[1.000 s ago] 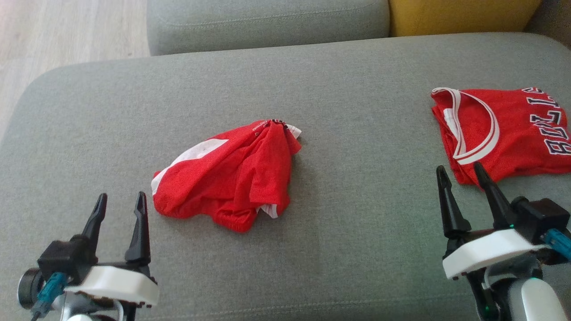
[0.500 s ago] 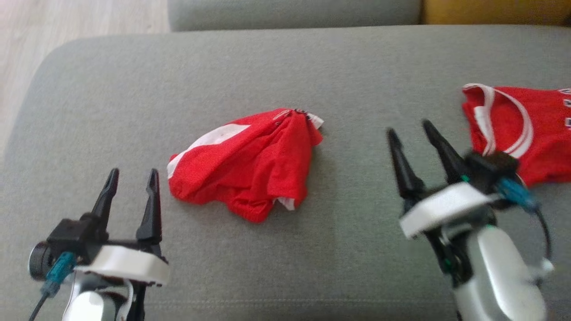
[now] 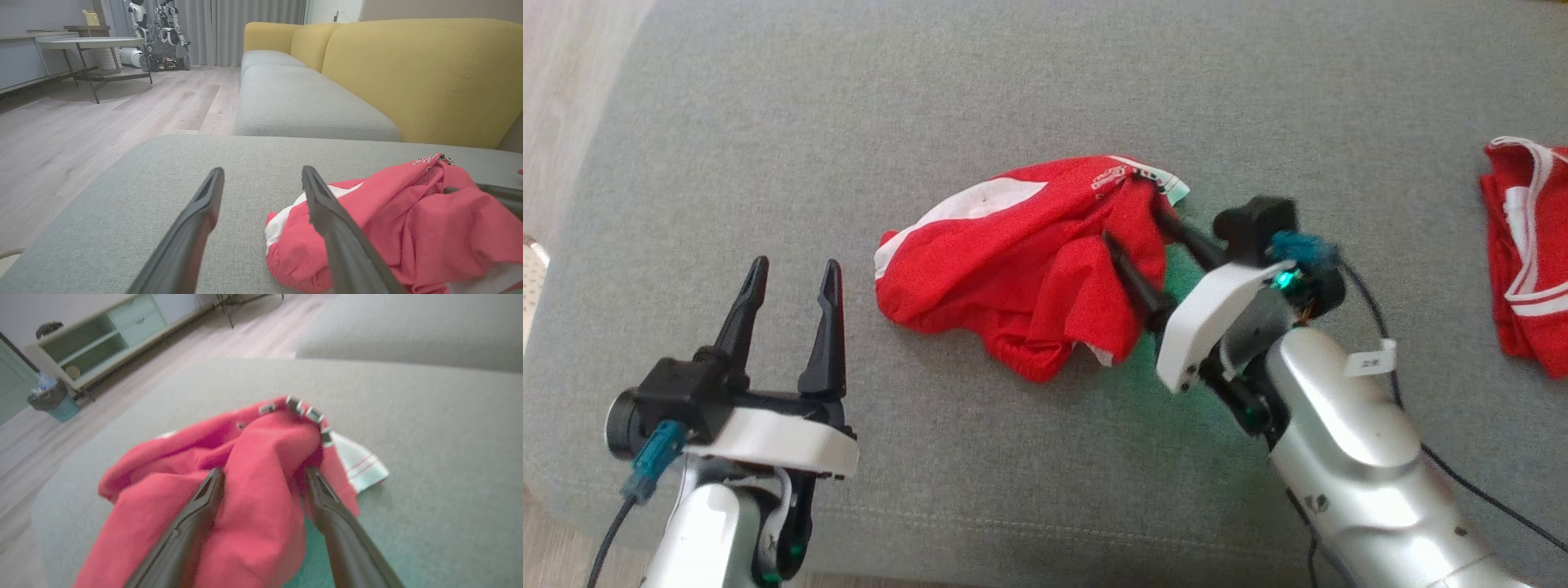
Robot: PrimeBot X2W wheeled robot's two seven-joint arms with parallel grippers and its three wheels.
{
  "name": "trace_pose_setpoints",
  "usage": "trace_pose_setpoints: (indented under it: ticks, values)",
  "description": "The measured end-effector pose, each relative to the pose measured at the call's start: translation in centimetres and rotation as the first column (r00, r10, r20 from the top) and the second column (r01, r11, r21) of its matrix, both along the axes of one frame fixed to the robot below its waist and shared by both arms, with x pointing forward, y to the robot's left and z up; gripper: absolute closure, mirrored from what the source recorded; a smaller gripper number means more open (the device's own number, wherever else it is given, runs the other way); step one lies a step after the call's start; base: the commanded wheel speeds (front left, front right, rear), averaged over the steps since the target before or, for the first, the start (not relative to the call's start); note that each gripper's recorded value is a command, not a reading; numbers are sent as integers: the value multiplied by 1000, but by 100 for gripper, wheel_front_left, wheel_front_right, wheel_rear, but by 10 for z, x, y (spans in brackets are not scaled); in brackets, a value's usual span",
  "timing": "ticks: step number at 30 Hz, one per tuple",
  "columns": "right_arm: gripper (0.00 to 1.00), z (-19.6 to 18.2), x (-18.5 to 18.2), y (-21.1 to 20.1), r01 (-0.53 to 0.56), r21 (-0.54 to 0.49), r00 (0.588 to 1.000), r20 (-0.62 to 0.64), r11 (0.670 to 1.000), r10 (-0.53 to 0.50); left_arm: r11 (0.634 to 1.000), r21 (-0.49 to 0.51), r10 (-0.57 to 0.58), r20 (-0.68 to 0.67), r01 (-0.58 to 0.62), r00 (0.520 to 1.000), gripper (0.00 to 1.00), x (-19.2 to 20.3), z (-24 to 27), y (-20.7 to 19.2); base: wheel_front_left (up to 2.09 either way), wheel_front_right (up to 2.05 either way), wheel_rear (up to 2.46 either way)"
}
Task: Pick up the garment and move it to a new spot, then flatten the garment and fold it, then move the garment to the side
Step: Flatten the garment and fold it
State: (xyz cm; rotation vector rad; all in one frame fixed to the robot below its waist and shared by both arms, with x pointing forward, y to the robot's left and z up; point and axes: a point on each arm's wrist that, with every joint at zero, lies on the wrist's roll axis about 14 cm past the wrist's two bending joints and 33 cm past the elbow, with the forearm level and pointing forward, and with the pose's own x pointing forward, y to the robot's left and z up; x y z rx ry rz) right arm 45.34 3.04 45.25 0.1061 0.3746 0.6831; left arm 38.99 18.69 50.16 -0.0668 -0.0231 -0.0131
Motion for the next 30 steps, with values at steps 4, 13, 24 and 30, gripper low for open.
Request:
trace_pose_setpoints:
  ticks: [4,13,24,30]
  values:
    - [96,-35,-18,9,-64,-50,991,-120,997,57,1000,2,7,-13,-7,1000,0,1,-8,3,0,0,0]
    - [100,-41,-18,-7,-17,-33,994,-108,999,13,1000,-5,-16,-7,16,1000,0,9,-10,-5,0,0,0]
    - [100,-83,-77,-90,256,-7,931,-267,967,-249,997,-24,-78,5,78,997,0,20,-10,-28,0,0,0]
    - [0,-83,-97,-97,312,14,906,-307,950,-293,993,-26,-115,8,115,993,0,25,-9,-40,0,0,0]
